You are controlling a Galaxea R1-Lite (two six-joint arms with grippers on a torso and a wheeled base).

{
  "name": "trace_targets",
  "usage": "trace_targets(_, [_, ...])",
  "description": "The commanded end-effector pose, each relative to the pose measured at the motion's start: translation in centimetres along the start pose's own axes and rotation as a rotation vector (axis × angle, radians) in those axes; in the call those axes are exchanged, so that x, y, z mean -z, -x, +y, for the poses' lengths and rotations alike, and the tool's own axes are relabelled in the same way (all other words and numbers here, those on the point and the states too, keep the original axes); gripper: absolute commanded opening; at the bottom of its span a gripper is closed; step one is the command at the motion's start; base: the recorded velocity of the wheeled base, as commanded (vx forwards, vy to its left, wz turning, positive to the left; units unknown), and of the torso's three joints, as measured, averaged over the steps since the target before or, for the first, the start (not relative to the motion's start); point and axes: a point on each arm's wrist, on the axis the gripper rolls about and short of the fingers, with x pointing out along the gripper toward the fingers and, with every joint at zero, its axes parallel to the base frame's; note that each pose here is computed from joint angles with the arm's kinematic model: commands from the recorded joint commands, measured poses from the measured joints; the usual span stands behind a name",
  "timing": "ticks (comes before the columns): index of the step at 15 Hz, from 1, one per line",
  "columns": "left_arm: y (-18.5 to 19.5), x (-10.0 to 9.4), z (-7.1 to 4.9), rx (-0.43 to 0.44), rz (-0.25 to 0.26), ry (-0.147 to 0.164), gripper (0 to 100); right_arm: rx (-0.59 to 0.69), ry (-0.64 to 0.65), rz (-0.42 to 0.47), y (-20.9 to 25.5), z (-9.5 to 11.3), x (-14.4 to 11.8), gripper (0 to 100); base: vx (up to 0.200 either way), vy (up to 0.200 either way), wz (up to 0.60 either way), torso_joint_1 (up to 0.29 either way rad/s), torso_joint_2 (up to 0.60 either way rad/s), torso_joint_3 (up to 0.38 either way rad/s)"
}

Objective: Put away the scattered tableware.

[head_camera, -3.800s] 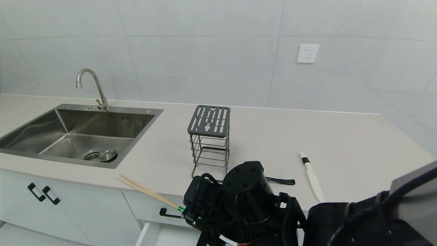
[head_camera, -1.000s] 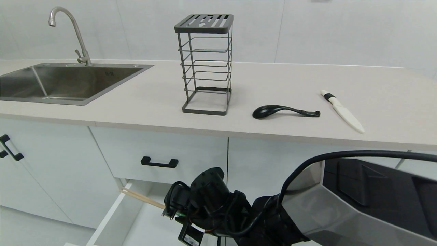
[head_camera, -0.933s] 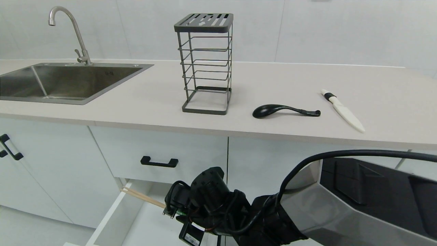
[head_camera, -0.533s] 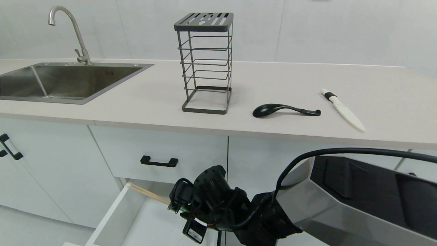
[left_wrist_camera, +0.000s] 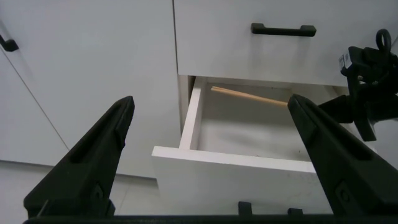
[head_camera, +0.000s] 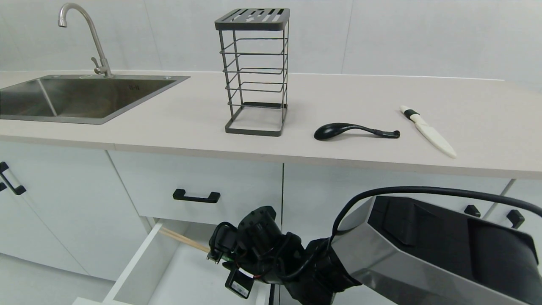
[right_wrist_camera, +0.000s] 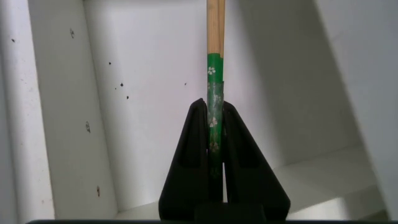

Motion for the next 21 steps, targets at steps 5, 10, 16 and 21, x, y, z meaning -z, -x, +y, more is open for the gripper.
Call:
trace_targets(5, [0.0,0.0,0.0,0.000,0.000,0.000,100,0.021,0.009,-0.035,-0.9,-1.1,-1.4,0,0.000,0.000,0.00,-0.004,0.01,0.008])
trace_targets(10, [0.0,0.0,0.0,0.000,0.000,0.000,100,0.015,0.030,0.019,-2.2,-1.2,0.2,0,0.000,0.000,0.00,0.000,0.00,0.000])
trace_targets(16, [0.0,0.0,0.0,0.000,0.000,0.000,100,0.007,0.029,0.032,-3.1,-1.0,0.8,0,0.000,0.000,0.00,0.000,0.00,0.000])
trace_targets(21, [0.0,0.0,0.0,0.000,0.000,0.000,100,-0.005,0.029,0.061,-3.9,-0.5,1.8,0,0.000,0.000,0.00,0.000,0.00,0.000])
